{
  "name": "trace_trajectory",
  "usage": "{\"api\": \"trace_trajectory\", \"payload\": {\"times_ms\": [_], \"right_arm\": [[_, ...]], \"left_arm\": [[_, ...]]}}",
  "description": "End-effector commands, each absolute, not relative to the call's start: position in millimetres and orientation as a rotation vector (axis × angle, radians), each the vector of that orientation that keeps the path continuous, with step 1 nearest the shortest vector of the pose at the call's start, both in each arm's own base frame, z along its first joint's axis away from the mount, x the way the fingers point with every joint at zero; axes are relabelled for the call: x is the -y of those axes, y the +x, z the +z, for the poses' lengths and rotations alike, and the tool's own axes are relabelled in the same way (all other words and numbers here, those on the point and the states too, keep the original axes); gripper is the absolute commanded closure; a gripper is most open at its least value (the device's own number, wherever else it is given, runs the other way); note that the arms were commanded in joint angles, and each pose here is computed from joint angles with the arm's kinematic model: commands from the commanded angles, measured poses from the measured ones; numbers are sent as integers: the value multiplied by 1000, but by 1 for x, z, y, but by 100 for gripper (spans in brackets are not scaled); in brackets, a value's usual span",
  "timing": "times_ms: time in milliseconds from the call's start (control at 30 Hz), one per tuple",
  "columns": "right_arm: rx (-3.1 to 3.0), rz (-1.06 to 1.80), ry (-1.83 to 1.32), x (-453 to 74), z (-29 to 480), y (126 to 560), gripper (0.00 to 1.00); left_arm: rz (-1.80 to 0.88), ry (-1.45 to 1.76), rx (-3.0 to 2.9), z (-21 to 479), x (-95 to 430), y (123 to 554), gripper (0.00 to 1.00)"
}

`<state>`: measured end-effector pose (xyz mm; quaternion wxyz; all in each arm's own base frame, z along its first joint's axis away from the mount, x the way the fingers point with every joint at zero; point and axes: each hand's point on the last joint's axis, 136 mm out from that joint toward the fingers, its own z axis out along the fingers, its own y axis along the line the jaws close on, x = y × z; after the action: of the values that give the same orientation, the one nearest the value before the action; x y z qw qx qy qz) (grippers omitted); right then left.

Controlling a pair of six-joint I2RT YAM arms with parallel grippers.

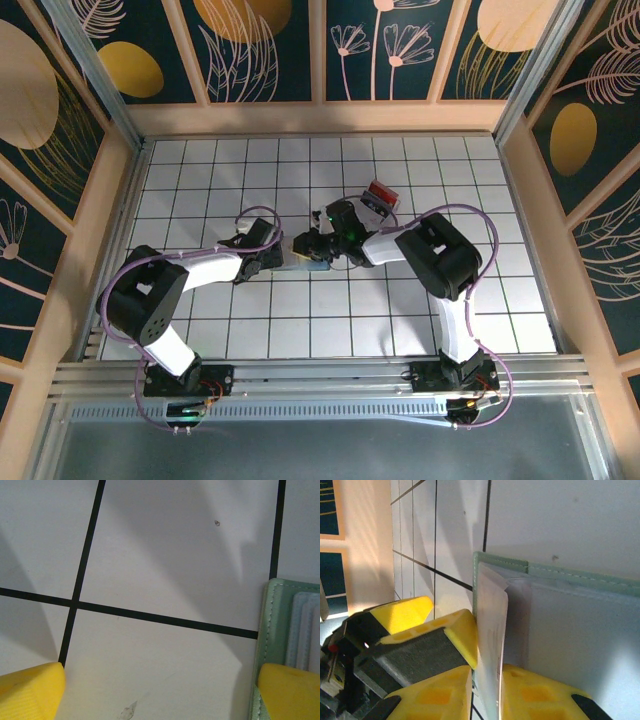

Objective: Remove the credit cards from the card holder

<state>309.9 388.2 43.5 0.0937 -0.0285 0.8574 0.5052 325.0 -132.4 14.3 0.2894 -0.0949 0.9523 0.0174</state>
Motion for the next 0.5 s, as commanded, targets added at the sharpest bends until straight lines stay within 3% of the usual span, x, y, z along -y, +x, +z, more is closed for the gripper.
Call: {"api": "trace_trajectory", "payload": {"times_ms": [0,467], "right_arm": [[-2442,1615,-131,-390,74,306,79],[-2394,1702,-80,-385,76,304,85]], "left_arm": [[133,-244,-2605,-1,121,313,1],[132,-243,-2611,-3,121,312,1]]}}
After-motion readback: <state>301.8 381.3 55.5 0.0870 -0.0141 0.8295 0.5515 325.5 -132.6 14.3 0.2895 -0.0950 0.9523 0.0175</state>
